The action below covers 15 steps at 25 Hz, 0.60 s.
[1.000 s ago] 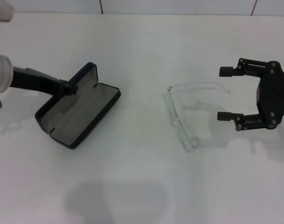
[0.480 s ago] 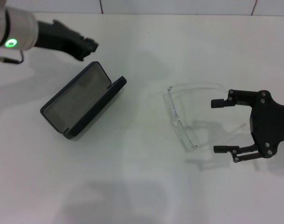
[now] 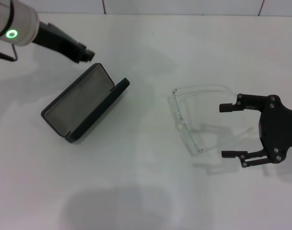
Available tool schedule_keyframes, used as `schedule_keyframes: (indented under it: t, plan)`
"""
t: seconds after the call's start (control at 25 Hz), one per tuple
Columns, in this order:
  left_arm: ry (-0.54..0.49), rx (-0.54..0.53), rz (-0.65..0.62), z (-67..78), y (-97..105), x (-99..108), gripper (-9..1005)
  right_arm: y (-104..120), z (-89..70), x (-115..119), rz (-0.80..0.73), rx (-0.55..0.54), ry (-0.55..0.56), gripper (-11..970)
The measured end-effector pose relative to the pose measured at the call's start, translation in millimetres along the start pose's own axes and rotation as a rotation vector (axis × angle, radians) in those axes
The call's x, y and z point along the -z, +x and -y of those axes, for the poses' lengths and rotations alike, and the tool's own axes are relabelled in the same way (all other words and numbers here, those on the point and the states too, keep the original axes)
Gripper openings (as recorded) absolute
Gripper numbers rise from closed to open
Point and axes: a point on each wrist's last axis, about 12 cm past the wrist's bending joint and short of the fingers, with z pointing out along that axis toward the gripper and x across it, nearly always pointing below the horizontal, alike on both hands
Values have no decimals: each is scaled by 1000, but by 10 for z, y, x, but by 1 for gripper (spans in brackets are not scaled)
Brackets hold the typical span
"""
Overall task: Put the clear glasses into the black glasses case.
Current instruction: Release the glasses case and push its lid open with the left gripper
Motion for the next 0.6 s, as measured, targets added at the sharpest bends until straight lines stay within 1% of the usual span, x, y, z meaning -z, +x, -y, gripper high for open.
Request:
schedule_keyframes:
  t: [0.16,0.32,0.48,0.56,0.6]
  plan:
    - [49,38,-58,4,76,61,161,8,34,-7,-19,7,-1,811]
    - [58,68,-68,-27,136,64,343,10,67,-29,-33,16,-7,811]
    - [67,121,-80,-127,200,57,513,12,82,-89,-47,26,-30,811]
    - [73,129,-94,-159,210,36,597,15,85,-105,-53,29,-38,811]
    - [78,132,-104,-177,217,21,611,17,87,-113,-57,30,-41,811]
